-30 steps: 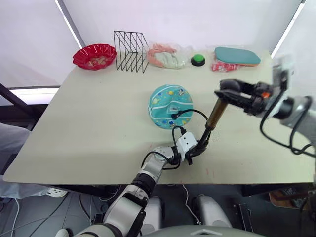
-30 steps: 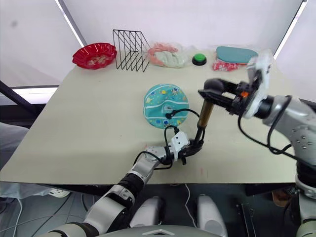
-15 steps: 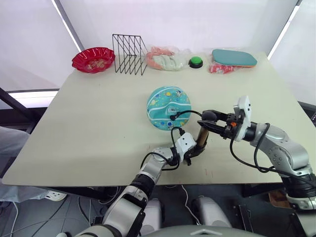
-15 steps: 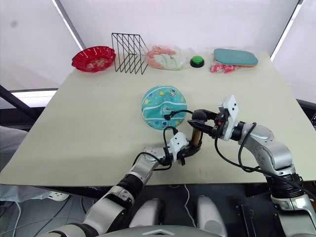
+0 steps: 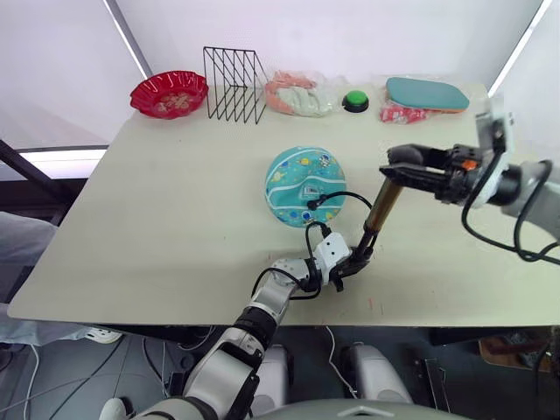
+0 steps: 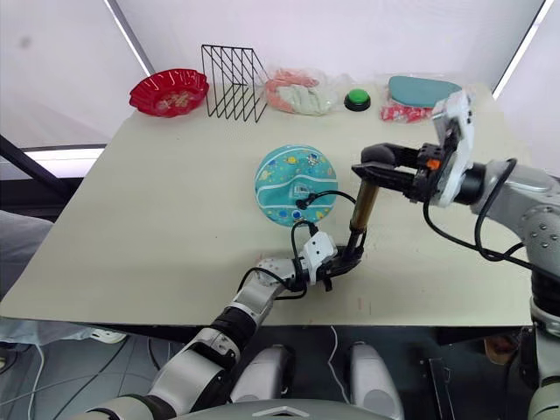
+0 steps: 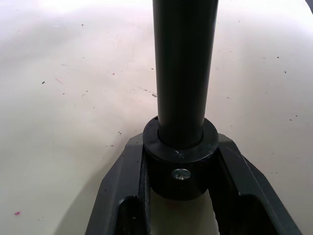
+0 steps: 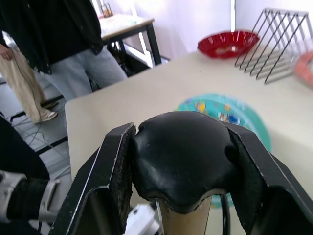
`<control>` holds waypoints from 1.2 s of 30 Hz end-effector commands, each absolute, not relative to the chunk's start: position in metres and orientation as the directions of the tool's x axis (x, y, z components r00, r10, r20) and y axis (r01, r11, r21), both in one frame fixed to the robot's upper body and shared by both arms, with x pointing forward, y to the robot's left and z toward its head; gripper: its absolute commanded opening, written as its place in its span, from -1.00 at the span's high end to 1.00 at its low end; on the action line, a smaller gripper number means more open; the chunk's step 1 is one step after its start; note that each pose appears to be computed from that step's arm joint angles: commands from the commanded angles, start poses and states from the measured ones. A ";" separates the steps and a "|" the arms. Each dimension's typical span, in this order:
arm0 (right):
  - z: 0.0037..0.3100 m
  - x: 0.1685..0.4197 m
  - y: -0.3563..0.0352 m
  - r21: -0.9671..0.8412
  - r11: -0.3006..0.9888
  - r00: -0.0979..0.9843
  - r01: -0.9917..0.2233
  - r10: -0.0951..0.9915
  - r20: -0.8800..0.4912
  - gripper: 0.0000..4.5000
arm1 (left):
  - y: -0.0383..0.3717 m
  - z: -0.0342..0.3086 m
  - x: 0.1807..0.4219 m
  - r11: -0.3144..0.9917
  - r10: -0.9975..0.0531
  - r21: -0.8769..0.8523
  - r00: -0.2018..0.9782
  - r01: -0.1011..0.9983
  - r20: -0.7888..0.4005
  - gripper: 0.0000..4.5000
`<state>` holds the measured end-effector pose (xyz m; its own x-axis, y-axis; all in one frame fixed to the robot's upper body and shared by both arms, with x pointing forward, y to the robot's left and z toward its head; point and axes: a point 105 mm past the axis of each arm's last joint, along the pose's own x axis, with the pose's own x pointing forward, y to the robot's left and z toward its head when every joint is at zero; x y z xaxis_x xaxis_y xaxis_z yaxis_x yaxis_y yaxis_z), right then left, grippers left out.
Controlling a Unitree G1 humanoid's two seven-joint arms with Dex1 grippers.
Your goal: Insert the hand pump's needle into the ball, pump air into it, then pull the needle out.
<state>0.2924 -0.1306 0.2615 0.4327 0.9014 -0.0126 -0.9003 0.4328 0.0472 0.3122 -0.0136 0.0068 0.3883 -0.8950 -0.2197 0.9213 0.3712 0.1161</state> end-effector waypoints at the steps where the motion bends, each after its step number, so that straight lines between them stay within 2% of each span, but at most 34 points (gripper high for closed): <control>1: 0.321 0.277 -0.147 -0.085 0.474 0.465 -0.876 0.879 0.106 0.08 | 0.002 -0.029 0.299 0.387 -0.864 0.037 0.377 0.921 -0.333 0.53; 5: 0.315 0.280 -0.152 -0.069 0.501 0.497 -0.863 0.865 0.066 0.08 | 0.002 -0.029 0.299 0.386 -0.866 0.036 0.375 0.922 -0.332 0.53; 7: 0.301 0.285 -0.151 -0.034 0.508 0.507 -0.861 0.861 0.043 0.08 | 0.002 -0.030 0.298 0.384 -0.866 0.034 0.373 0.923 -0.332 0.53; 15: 0.206 0.301 -0.141 0.155 0.517 0.510 -0.842 0.856 -0.086 0.08 | 0.001 -0.029 0.297 0.382 -0.868 0.040 0.373 0.923 -0.328 0.53; 17: 0.173 0.303 -0.135 0.187 0.522 0.503 -0.832 0.852 -0.143 0.08 | 0.002 -0.028 0.297 0.385 -0.866 0.042 0.377 0.922 -0.327 0.53; 20: 0.143 0.300 -0.129 0.183 0.519 0.486 -0.835 0.852 -0.196 0.08 | 0.002 -0.028 0.297 0.388 -0.865 0.044 0.380 0.921 -0.328 0.53; 24: 0.077 0.293 -0.122 0.235 0.542 0.473 -0.806 0.831 -0.293 0.08 | 0.003 -0.028 0.297 0.399 -0.860 0.042 0.390 0.916 -0.328 0.53; 26: 0.076 0.293 -0.122 0.233 0.547 0.485 -0.804 0.830 -0.276 0.08 | 0.003 -0.027 0.297 0.401 -0.860 0.042 0.392 0.915 -0.327 0.53; 31: 0.106 0.298 -0.127 0.165 0.543 0.508 -0.823 0.835 -0.212 0.08 | 0.005 -0.028 0.297 0.401 -0.858 0.040 0.391 0.915 -0.332 0.53; 32: 0.121 0.300 -0.129 0.142 0.545 0.520 -0.826 0.835 -0.183 0.08 | 0.006 -0.029 0.297 0.401 -0.858 0.039 0.390 0.915 -0.335 0.53; 34: 0.172 0.303 -0.137 0.061 0.550 0.544 -0.833 0.834 -0.095 0.08 | 0.006 -0.030 0.297 0.399 -0.858 0.038 0.387 0.916 -0.339 0.53; 36: 0.203 0.300 -0.140 0.026 0.548 0.547 -0.836 0.836 -0.046 0.08 | 0.006 -0.030 0.298 0.395 -0.859 0.038 0.383 0.918 -0.340 0.53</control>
